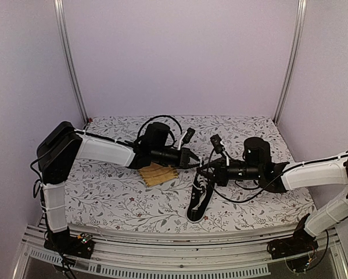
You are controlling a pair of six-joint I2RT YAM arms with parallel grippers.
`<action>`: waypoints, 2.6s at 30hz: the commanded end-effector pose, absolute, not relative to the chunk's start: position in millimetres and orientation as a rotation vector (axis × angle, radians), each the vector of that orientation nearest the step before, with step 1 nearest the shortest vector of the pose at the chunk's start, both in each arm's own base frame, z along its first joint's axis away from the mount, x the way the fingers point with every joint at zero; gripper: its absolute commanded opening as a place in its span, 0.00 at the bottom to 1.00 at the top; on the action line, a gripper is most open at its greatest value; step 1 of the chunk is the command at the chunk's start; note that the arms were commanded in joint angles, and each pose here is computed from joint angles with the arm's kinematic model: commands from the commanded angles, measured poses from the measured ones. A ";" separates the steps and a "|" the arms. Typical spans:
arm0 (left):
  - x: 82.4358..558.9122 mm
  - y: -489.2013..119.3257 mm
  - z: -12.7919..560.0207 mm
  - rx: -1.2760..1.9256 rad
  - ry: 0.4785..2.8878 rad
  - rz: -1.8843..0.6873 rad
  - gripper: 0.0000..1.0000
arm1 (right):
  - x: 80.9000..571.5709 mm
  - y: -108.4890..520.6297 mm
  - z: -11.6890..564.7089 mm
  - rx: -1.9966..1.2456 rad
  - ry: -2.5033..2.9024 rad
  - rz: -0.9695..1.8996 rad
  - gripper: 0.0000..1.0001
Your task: Tie the shoes
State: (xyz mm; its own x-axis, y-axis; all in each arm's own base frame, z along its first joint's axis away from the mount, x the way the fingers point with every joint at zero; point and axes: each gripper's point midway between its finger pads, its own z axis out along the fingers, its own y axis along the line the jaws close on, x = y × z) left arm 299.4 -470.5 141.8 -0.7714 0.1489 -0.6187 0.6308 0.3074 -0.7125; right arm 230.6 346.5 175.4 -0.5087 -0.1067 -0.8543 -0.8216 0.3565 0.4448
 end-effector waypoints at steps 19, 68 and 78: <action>300.9 -471.2 163.2 0.679 2.090 -1.476 0.00 | 278.0 341.6 84.3 -0.708 1.988 0.755 0.02; 277.0 -438.0 162.7 0.759 2.134 -1.412 0.48 | 275.8 373.9 120.3 -0.636 1.793 1.326 0.02; 255.8 -413.9 141.8 0.876 2.138 -1.380 0.70 | 277.7 369.5 119.7 -0.618 1.797 1.366 0.02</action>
State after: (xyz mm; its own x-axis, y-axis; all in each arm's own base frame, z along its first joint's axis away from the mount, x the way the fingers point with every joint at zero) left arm 263.7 -424.3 137.9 -0.7417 0.2338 -0.6287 0.6686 0.3327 -0.6651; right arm 278.2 370.8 115.5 -0.5777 0.0561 -0.8143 -0.7579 0.3336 0.5606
